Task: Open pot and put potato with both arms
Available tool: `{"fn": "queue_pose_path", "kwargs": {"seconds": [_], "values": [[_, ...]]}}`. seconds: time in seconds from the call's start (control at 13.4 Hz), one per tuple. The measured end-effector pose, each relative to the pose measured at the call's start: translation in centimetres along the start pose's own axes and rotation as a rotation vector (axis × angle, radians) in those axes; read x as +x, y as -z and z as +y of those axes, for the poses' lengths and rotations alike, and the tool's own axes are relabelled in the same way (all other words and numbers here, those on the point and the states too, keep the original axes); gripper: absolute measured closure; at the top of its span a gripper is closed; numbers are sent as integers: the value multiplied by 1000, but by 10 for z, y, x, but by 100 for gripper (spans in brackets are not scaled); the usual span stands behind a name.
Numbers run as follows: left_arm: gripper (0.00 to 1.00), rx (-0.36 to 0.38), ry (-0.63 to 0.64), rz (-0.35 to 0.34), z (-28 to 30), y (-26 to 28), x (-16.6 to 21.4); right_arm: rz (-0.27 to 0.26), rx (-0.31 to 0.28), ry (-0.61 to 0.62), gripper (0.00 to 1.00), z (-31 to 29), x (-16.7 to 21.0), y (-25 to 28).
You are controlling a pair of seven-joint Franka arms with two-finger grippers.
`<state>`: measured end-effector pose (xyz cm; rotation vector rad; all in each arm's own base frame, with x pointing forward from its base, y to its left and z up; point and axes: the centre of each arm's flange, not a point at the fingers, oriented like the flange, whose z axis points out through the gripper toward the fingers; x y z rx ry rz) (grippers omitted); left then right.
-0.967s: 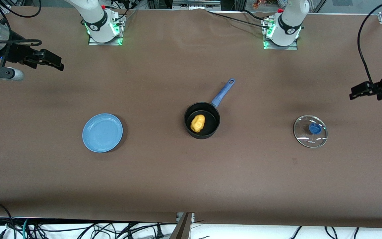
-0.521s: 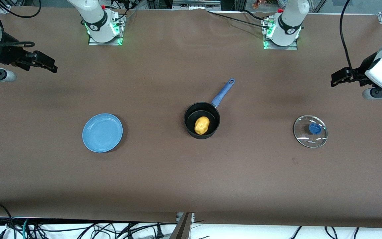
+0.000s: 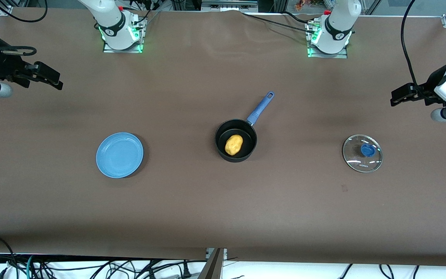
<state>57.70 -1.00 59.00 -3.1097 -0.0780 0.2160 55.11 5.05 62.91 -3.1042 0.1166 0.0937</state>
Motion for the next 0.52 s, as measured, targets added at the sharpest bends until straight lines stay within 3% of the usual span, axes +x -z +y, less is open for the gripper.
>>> {"fn": "queue_pose_path", "kwargs": {"seconds": [0.52], "values": [[0, -5, -3, -5, 2, -1, 4, 19, 3, 10, 0, 0, 2, 9]]}}
